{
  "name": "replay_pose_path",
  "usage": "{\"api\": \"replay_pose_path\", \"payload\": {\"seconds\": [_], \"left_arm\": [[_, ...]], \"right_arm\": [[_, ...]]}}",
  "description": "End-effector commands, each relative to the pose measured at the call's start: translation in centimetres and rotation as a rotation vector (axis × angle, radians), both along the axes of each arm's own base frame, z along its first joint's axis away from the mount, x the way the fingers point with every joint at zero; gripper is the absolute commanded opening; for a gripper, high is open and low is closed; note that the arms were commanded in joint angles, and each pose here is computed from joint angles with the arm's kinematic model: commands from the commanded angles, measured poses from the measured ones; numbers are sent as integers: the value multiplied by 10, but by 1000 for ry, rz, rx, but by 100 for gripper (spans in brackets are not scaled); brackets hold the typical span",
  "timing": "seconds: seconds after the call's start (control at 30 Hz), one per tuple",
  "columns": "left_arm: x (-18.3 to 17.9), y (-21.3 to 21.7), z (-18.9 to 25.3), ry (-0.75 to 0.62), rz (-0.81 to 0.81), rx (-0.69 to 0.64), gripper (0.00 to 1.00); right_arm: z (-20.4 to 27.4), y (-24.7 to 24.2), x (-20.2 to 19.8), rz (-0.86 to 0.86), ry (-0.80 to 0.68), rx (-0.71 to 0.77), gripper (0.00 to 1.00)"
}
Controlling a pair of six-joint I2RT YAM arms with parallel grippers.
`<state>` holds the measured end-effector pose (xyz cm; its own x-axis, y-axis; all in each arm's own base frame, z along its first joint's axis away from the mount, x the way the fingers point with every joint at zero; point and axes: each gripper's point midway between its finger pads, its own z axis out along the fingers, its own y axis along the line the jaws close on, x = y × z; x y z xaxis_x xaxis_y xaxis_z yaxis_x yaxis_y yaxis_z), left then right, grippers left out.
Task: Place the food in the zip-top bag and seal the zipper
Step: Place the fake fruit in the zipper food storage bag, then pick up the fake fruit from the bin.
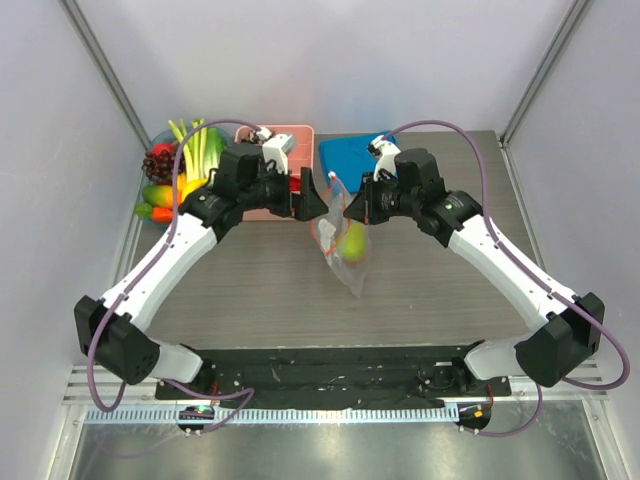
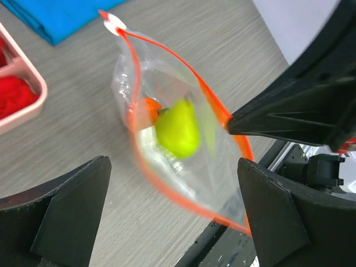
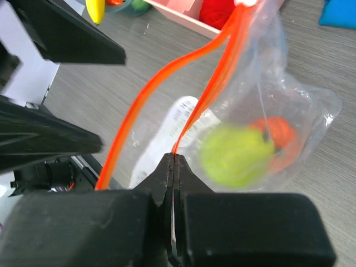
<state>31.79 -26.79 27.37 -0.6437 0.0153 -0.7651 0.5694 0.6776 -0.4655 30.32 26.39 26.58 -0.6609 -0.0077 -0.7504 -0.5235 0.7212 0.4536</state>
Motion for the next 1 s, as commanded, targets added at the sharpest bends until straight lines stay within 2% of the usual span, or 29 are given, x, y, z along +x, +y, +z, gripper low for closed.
{"api": "replay_pose_path", "payload": {"seconds": [0.0, 0.13, 0.17, 0.23, 0.27, 0.3, 0.4, 0.47, 0.53, 0.63, 0.73, 0.83, 0.97], "left_arm": [[-5, 23, 49, -120, 21, -7, 100], [10, 81, 54, -89, 141, 20, 100], [22, 112, 52, -86, 214, 49, 100], [22, 146, 36, -48, 263, 148, 100], [25, 166, 37, -79, 276, 212, 100], [26, 197, 29, -50, 341, 261, 100], [29, 256, 12, 3, 425, 371, 100], [38, 281, -4, 42, 455, 450, 99], [46, 312, -6, 66, 555, 468, 98], [62, 324, -12, 151, 609, 392, 96], [81, 335, -19, 126, 643, 411, 95], [97, 333, -24, 120, 603, 393, 84], [112, 328, -42, 136, 569, 411, 81]], "right_arm": [[20, 4, -9, 71, -76, 26, 1], [32, 4, -13, 93, -110, 40, 1], [34, 3, -14, 92, -114, 40, 1], [32, 2, -16, 99, -118, 35, 1], [32, 2, -16, 98, -117, 34, 1], [31, 2, -16, 96, -117, 33, 1], [26, 1, -17, 102, -111, 25, 1], [22, 2, -17, 108, -105, 21, 1], [21, 2, -18, 109, -100, 24, 1], [19, 1, -17, 102, -100, 20, 1], [16, 0, -17, 99, -93, 16, 1], [15, 0, -18, 95, -88, 17, 1], [12, -1, -16, 84, -89, 12, 1]]}}
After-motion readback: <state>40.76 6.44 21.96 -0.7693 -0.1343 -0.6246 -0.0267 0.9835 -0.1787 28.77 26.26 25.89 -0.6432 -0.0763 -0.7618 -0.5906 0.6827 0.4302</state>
